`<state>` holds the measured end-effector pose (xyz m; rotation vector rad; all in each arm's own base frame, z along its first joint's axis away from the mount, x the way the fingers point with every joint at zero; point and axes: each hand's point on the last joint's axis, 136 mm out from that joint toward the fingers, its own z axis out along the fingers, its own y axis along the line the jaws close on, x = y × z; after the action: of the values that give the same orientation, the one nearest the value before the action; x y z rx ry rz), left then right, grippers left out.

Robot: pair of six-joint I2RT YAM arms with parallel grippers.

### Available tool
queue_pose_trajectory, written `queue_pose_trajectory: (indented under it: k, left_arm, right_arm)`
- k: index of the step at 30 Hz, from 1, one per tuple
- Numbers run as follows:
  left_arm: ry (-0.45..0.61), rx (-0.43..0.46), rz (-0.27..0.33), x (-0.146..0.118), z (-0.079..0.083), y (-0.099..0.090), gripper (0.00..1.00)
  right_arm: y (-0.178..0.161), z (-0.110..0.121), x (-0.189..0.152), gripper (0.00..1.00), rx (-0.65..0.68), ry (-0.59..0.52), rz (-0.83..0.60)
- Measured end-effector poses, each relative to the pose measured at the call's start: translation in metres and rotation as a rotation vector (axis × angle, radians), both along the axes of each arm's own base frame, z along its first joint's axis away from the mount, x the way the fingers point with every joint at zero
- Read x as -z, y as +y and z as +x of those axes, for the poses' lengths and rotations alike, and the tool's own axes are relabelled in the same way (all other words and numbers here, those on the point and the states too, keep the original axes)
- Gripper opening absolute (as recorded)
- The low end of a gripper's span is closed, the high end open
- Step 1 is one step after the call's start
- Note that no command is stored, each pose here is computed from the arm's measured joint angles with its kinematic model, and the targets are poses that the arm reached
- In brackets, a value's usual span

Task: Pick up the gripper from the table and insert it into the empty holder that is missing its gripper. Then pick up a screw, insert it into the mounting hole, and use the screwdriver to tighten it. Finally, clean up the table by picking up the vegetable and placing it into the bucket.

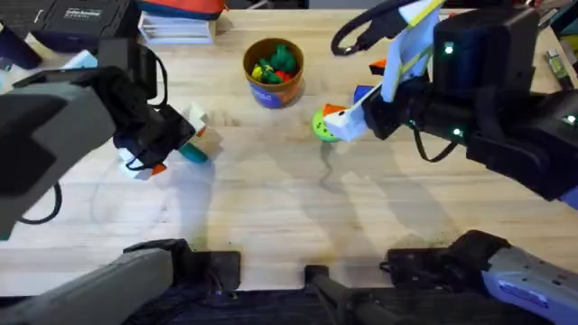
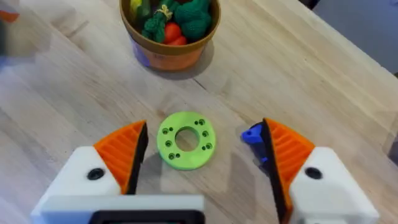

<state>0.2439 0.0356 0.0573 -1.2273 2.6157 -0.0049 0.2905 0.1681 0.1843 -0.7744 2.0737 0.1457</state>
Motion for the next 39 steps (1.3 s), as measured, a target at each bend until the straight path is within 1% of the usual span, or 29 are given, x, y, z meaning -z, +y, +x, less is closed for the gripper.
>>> queue_pose_trajectory:
  k: [1, 2, 3, 4, 6, 7, 9, 10, 11, 15, 18, 21, 23, 25, 26, 29, 32, 33, 35, 37, 39]
  left_arm:
    - [0.009, -0.013, -0.015, 0.004, 0.001, 0.001, 0.991]
    - [0.02, -0.022, -0.025, 0.008, 0.001, 0.001, 0.969]
    - [0.031, -0.029, -0.034, 0.011, 0.001, 0.001, 0.921]
    - [0.038, -0.035, -0.044, 0.014, 0.001, 0.001, 0.84]
    - [0.042, -0.038, -0.053, 0.016, 0.002, 0.0, 0.591]
    - [0.041, -0.038, -0.058, 0.016, 0.002, -0.001, 0.483]
    - [0.04, -0.038, -0.065, 0.016, 0.002, -0.002, 0.386]
    - [0.037, -0.036, -0.068, 0.013, 0.004, -0.003, 0.047]
    - [0.03, -0.035, -0.076, 0.011, 0.006, -0.004, 0.021]
    - [-0.014, -0.018, -0.119, -0.01, 0.022, -0.011, 0.023]
    - [-0.075, 0.008, -0.178, -0.04, 0.042, -0.02, 0.023]
    - [-0.187, 0.056, -0.281, -0.077, 0.069, -0.038, 0.023]
    - [-0.286, 0.106, -0.348, -0.104, 0.09, -0.051, 0.023]
    - [-0.382, 0.162, -0.385, -0.125, 0.109, -0.063, 0.023]
    - [-0.438, 0.207, -0.396, -0.135, 0.119, -0.072, 0.023]
    - [-0.541, 0.339, -0.409, -0.155, 0.134, -0.101, 0.022]
    - [-0.618, 0.465, -0.412, -0.167, 0.145, -0.137, 0.022]
    - [-0.63, 0.493, -0.411, -0.169, 0.147, -0.147, 0.022]
    - [-0.648, 0.544, -0.405, -0.167, 0.152, -0.167, 0.022]
    - [-0.647, 0.573, -0.396, -0.16, 0.157, -0.18, 0.021]
    - [-0.626, 0.587, -0.389, -0.148, 0.161, -0.188, 0.022]
  right_arm:
    - [0.0, 0.0, 0.0, 0.994, 0.0, 0.0, 0.0]
    - [0.0, 0.0, 0.0, 0.994, 0.0, 0.0, 0.0]
    - [0.0, 0.0, 0.0, 0.994, 0.0, 0.0, 0.0]
    - [0.0, 0.0, 0.0, 0.994, 0.0, 0.0, 0.0]
    - [0.0, 0.0, 0.0, 0.994, 0.0, 0.0, 0.0]
    - [0.0, 0.0, 0.0, 0.994, 0.0, 0.0, 0.0]
    - [0.0, 0.0, 0.0, 0.994, 0.0, 0.0, 0.0]
    - [0.0, 0.0, 0.0, 0.993, 0.0, 0.0, 0.0]
    - [0.0, 0.0, 0.0, 0.993, 0.0, 0.0, 0.0]
    - [0.0, 0.0, 0.0, 0.993, 0.0, 0.0, 0.0]
    - [0.0, 0.0, 0.0, 0.995, 0.0, -0.001, 0.0]
    - [0.0, 0.0, 0.0, 0.994, 0.0, -0.002, 0.001]
    - [0.0, 0.0, -0.001, 0.994, 0.0, -0.003, 0.001]
    - [0.001, 0.001, -0.002, 0.994, 0.0, -0.007, 0.004]
    - [0.001, 0.001, -0.002, 0.994, 0.0, -0.01, 0.006]
    - [0.001, 0.002, -0.004, 0.994, 0.0, -0.015, 0.009]
    - [0.002, 0.002, -0.004, 0.994, 0.0, -0.017, 0.01]
    - [0.002, 0.003, -0.004, 0.994, 0.0, -0.018, 0.011]
    - [0.002, 0.003, -0.004, 0.994, 0.0, -0.018, 0.011]
    - [0.002, 0.003, -0.004, 0.994, -0.001, -0.019, 0.01]
    - [0.002, 0.003, -0.004, 0.994, -0.004, -0.021, 0.006]
